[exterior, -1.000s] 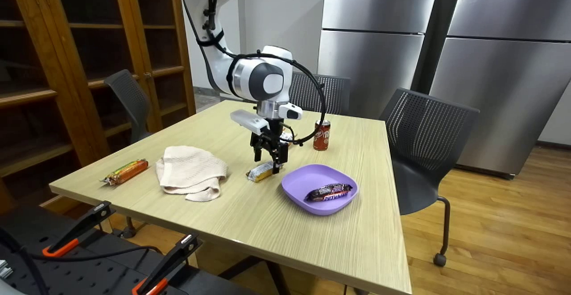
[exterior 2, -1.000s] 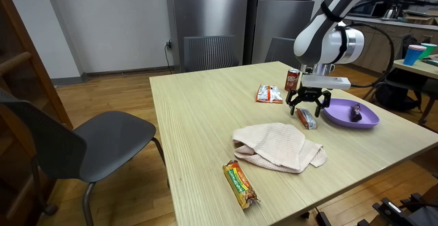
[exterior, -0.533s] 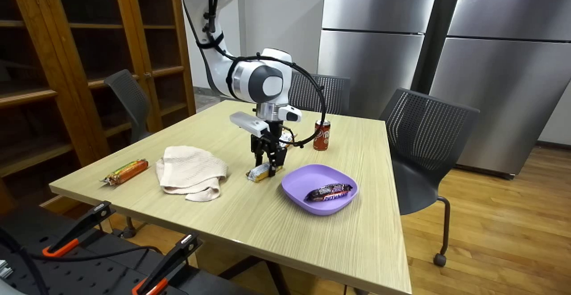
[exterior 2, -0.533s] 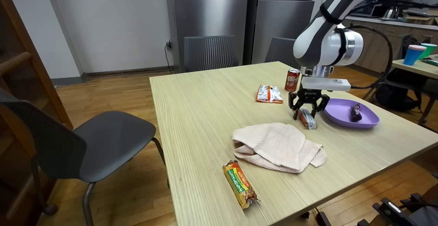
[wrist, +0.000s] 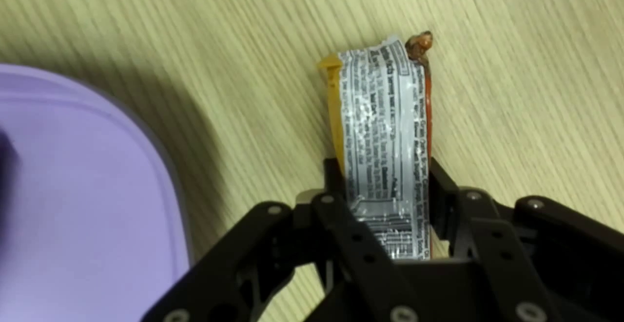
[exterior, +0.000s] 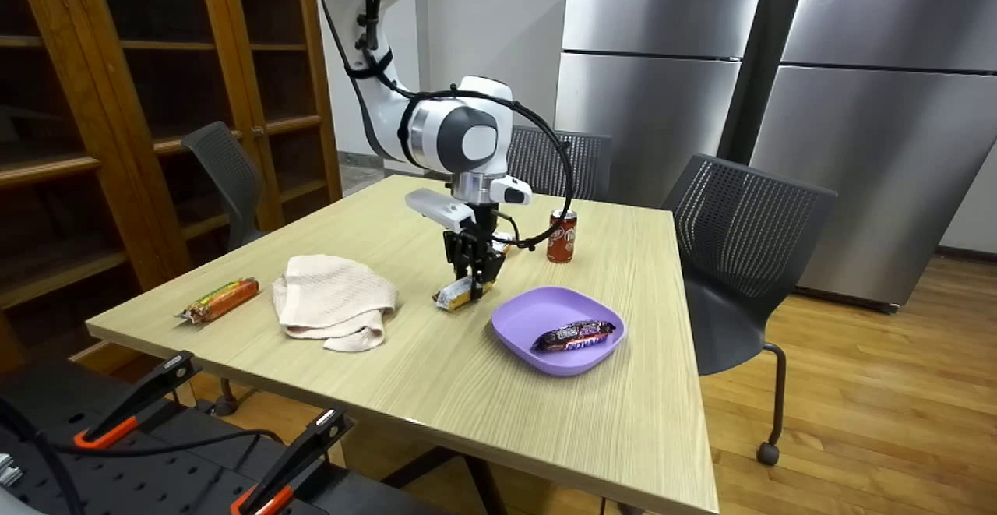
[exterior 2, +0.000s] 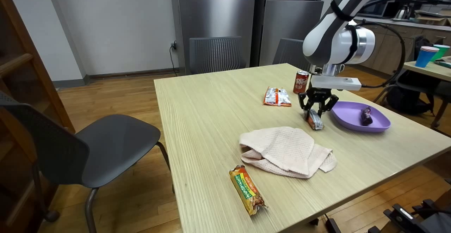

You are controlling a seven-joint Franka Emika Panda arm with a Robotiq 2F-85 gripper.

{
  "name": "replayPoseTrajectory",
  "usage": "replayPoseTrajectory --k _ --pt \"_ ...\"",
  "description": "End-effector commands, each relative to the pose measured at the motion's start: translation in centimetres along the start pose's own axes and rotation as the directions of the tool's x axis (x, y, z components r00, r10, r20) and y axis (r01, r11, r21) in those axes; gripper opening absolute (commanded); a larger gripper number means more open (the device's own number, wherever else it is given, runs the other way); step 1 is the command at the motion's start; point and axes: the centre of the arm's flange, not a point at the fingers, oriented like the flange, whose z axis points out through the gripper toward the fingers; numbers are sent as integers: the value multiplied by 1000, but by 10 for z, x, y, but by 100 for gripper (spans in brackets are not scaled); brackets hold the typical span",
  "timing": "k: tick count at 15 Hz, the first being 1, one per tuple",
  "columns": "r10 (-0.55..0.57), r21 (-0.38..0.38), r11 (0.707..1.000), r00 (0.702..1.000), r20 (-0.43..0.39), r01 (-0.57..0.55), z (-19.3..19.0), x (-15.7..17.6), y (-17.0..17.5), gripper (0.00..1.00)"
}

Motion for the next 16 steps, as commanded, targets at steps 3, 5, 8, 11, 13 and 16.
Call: replayPoseTrajectory --k 3,5,8,11,13,16 --pt "21 -14 1000 997 -69 -22 -37 1 19 17" --pt "41 -19 999 995 -92 -43 -45 2 30 17" --pt "72 -29 997 990 -119 -76 -55 2 48 17" --pt "100 -37 994 988 -122 -105 -56 2 66 17" --pt "122 -47 991 986 -110 -127 -52 3 79 17" --pt "154 -47 986 983 -101 -159 -48 2 98 17"
